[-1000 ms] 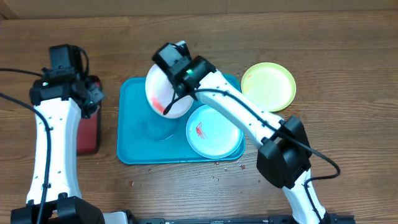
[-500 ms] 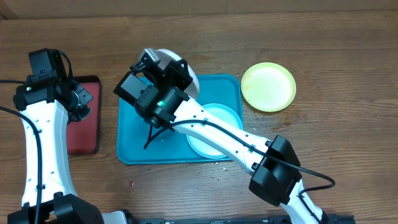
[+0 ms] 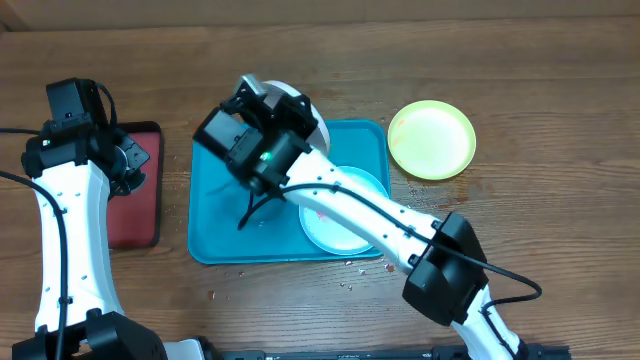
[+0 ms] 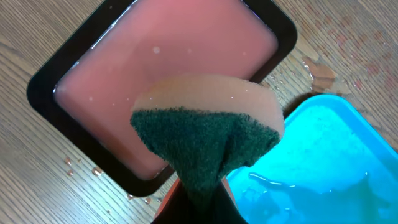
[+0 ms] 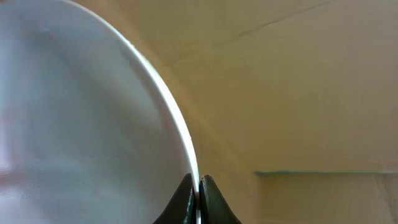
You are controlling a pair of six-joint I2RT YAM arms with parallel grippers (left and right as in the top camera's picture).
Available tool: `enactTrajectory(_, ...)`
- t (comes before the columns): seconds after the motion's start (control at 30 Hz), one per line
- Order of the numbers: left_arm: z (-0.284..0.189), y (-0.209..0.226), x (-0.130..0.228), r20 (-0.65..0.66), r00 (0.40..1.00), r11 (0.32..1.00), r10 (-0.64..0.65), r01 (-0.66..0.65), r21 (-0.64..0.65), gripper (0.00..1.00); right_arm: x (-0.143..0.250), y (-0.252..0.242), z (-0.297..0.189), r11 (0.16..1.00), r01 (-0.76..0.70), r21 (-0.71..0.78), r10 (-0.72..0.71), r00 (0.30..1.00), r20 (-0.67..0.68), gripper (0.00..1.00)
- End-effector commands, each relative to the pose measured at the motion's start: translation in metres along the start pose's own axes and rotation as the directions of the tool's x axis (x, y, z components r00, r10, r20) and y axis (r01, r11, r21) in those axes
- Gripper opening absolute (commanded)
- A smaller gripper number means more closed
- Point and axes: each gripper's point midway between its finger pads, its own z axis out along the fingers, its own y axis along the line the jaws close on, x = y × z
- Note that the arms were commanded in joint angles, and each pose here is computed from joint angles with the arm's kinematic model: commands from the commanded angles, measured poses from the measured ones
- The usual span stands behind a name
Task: Clean dirty plates on tray and stack at the side
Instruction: 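Lift the white plate with the right gripper and carry it right, then lower the white plate onto the yellow plate and open the right gripper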
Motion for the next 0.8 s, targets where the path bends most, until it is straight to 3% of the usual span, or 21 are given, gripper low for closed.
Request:
enactTrajectory(0.0, 0.002, -0.001, 0.002, -0.015, 1.000, 1.000, 0.013, -0.013, 0.012, 0.04, 0.008, 0.013, 0.031, 0.866, -0.337, -0.369, 0.301, 0.941, -0.151, 0.04)
enactTrajectory(0.2, 0.002, -0.002, 0.003, -0.019, 1.000, 1.000, 0.014, -0.013, 0.019, 0.04, 0.060, -0.016, 0.101, 0.621, -0.669, -0.409, 0.482, 0.737, -0.474, 0.04)
enactTrajectory(0.3, 0.002, -0.002, 0.003, -0.019, 1.000, 1.000, 0.013, -0.013, 0.020, 0.04, 0.090, -0.035, 0.125, 0.508, -0.766, -0.395, 0.494, 0.635, -0.595, 0.04)
enactTrajectory(0.4, 0.002, -0.002, 0.003, -0.018, 1.000, 1.000, 0.013, -0.012, 0.020, 0.04, 0.137, -0.062, 0.150, 0.364, -0.867, -0.340, 0.487, 0.489, -0.724, 0.04)
enactTrajectory(0.5, 0.002, -0.002, 0.003, -0.018, 1.000, 1.000, 0.013, -0.012, 0.021, 0.04, 0.176, -0.083, 0.163, 0.296, -0.919, -0.260, 0.479, 0.379, -0.792, 0.04)
enactTrajectory(0.67, 0.002, -0.003, 0.002, -0.016, 1.000, 1.000, 0.012, -0.012, 0.023, 0.04, 0.249, -0.107, 0.180, 0.258, -0.962, -0.092, 0.465, 0.207, -0.861, 0.04)
enactTrajectory(0.77, 0.002, -0.003, 0.002, -0.016, 1.000, 1.000, 0.012, -0.012, 0.023, 0.04, 0.271, -0.106, 0.183, 0.254, -0.966, -0.044, 0.447, 0.157, -0.880, 0.04)
